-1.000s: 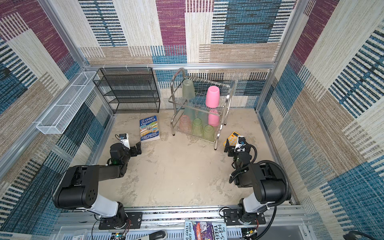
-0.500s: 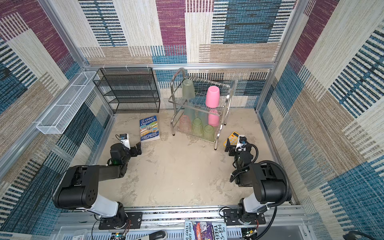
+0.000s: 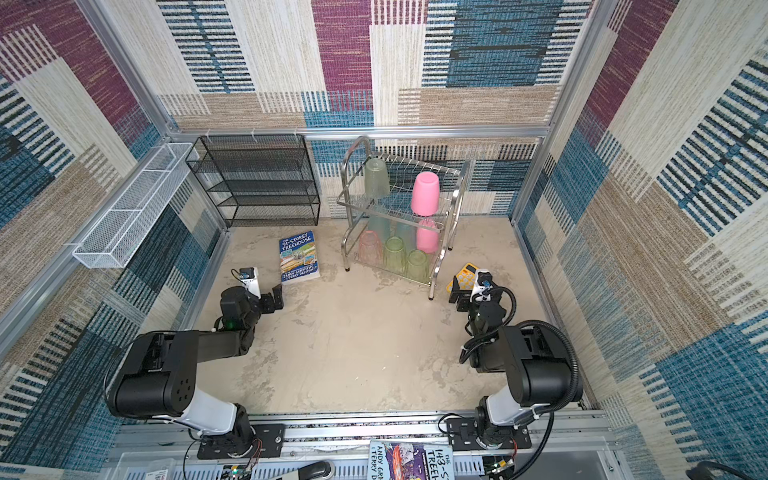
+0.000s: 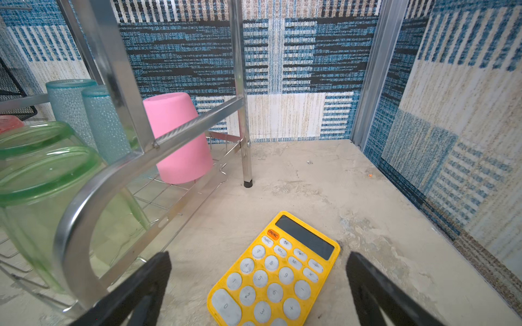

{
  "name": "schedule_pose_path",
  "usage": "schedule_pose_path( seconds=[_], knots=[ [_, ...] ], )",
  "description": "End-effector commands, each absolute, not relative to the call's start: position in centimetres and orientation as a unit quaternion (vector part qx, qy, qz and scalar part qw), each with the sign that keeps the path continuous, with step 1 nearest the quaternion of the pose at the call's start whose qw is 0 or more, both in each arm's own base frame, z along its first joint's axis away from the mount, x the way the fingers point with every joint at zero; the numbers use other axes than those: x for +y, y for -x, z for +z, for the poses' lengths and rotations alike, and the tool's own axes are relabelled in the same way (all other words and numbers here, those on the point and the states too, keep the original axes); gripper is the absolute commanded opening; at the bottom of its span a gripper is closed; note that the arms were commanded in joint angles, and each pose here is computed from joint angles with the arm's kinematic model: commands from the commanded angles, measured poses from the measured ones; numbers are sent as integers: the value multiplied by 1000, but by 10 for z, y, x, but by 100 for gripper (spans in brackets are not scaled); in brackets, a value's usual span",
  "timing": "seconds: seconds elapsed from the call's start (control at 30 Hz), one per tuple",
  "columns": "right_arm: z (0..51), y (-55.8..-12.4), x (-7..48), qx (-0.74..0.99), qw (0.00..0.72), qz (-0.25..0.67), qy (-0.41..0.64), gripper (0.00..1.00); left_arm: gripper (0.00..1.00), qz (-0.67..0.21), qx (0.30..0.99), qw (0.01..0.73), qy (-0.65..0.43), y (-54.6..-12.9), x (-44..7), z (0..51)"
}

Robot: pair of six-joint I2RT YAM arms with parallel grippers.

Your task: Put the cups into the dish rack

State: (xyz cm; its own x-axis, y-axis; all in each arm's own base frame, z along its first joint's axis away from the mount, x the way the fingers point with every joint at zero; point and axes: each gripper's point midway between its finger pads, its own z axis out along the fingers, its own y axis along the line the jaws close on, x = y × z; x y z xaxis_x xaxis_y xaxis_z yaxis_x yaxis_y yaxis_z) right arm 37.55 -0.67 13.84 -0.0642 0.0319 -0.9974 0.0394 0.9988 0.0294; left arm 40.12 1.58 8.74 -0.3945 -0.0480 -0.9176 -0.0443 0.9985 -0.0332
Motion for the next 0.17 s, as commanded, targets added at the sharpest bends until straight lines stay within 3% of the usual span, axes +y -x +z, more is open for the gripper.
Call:
schedule_pose_path(
  seconds=[0.0, 0.13],
  knots=[
    [142, -377, -5, 725, 688, 0, -18, 100, 99, 0, 829, 559, 12, -403, 14, 93],
    [144, -374, -5, 721, 692, -1, -18, 100, 99, 0, 829, 559, 12, -403, 14, 93]
  ],
)
